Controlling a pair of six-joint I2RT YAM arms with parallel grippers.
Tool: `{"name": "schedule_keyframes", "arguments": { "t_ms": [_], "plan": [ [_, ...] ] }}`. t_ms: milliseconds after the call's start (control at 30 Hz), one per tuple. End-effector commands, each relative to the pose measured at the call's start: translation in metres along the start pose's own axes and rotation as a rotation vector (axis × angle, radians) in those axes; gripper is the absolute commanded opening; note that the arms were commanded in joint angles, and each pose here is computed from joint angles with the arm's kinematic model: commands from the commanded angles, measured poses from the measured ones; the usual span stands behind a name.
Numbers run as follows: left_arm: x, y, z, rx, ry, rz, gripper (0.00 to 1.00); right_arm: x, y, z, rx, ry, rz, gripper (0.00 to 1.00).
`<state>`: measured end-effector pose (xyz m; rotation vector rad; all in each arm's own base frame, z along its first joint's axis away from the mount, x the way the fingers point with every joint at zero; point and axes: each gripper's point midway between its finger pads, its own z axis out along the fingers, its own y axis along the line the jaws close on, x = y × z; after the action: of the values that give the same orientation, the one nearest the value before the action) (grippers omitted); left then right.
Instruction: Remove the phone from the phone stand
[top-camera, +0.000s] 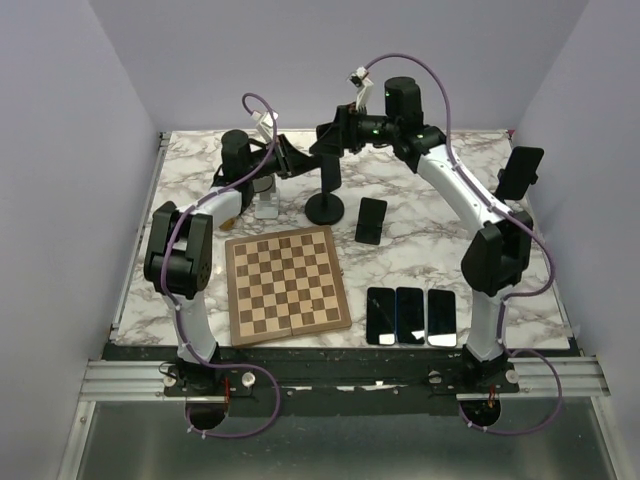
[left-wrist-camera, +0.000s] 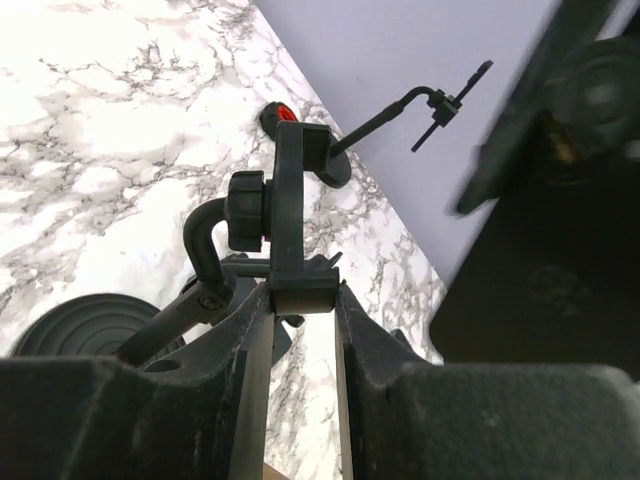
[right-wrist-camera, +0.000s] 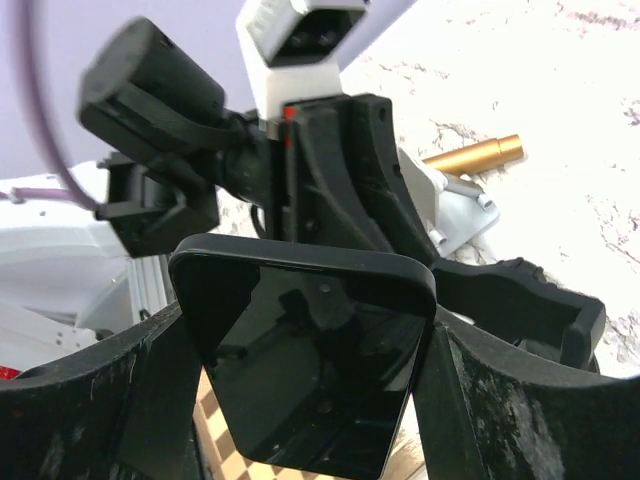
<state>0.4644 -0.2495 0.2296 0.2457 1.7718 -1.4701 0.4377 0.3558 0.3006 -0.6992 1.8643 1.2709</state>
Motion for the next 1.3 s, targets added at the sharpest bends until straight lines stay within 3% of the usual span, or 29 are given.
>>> {"name": "schedule_keyframes", "arguments": {
  "t_ms": [0, 33, 100, 167, 233, 400, 567, 800, 1067, 1267],
  "plan": [
    [-0.006, -0.009, -0.007, -0.061, -0.003, -0.033, 0.45, -0.039, 0.047, -0.040, 0.065, -0.090, 0.021, 0.01],
    [-0.008, -0.013, -0.010, -0.075, -0.014, -0.027, 0.60, -0.034, 0.046, -0.047, 0.104, -0.080, 0.021, 0.01],
    [-0.012, -0.021, -0.015, -0.091, -0.028, -0.007, 0.72, -0.019, 0.038, -0.063, 0.214, -0.054, 0.025, 0.01],
    [-0.014, -0.027, -0.020, -0.111, -0.030, -0.002, 0.91, -0.002, 0.031, -0.083, 0.317, -0.030, 0.017, 0.01],
    [-0.015, -0.032, -0.025, -0.132, -0.026, 0.001, 0.98, 0.017, 0.026, -0.106, 0.425, -0.003, 0.018, 0.01],
    [-0.013, -0.043, -0.044, -0.242, -0.031, -0.040, 0.99, 0.059, 0.007, -0.181, 0.799, 0.039, 0.111, 0.01],
    [-0.011, -0.075, -0.066, -0.295, -0.020, -0.065, 0.99, 0.132, -0.003, -0.258, 1.176, 0.184, 0.296, 0.01],
    [-0.019, -0.128, -0.094, -0.299, -0.013, 0.052, 0.99, 0.233, 0.003, -0.315, 1.419, 0.401, 0.487, 0.01],
    [-0.006, -0.150, -0.115, -0.284, -0.038, 0.161, 0.98, 0.261, -0.001, -0.334, 1.574, 0.513, 0.551, 0.01],
    [0.009, -0.145, -0.120, -0.284, -0.041, 0.165, 0.98, 0.307, -0.011, -0.348, 1.715, 0.691, 0.594, 0.01]
  ]
}}
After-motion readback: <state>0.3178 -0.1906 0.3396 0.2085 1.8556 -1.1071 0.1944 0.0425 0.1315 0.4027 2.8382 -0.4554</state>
